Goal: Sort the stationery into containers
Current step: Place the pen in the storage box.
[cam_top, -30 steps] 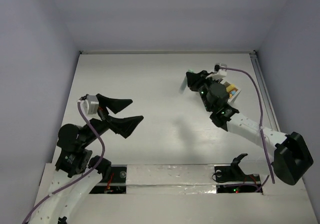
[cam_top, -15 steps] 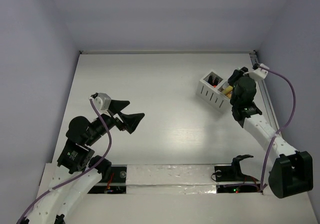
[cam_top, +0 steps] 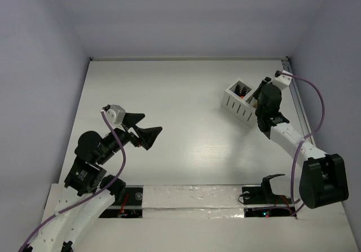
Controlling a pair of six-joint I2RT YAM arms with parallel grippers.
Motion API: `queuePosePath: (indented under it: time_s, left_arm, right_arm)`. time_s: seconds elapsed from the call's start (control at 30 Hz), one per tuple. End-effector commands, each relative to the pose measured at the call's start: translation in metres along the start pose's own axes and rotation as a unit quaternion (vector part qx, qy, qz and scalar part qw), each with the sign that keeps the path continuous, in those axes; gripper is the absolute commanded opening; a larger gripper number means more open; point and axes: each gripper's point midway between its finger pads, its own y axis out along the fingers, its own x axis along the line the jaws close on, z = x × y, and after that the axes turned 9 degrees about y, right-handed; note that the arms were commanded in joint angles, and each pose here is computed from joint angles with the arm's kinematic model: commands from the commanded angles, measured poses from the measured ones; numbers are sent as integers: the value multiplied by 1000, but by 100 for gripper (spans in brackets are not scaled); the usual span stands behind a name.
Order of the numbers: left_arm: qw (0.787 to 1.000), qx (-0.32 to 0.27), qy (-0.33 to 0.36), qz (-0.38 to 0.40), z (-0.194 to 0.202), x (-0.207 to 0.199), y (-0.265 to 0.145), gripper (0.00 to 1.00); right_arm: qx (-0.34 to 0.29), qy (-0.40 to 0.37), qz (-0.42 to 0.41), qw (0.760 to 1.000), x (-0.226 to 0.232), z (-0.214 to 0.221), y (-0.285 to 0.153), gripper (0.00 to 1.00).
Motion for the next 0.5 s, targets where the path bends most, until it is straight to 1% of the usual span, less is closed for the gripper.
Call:
queuePosePath:
  time_s: [0.0,0.17,0.37,0.47]
  left_arm:
    - [1000,-21,10,5,-12,-2,2,99]
    - [1000,-24,10,9,-13,-3,4,99]
    - [999,-40,12,-3,-20,-1,-1,99]
    - [999,-44,6,-17,-22,4,-2,99]
  right_arm:
    - [4,1,-20,1000,5,2,-2,29]
    - [11,14,-40,999,6,3,-13,49]
    - [20,10,-51,998,8,6,-16,50]
    - [13,23,-74,997,16,-5,-24,51]
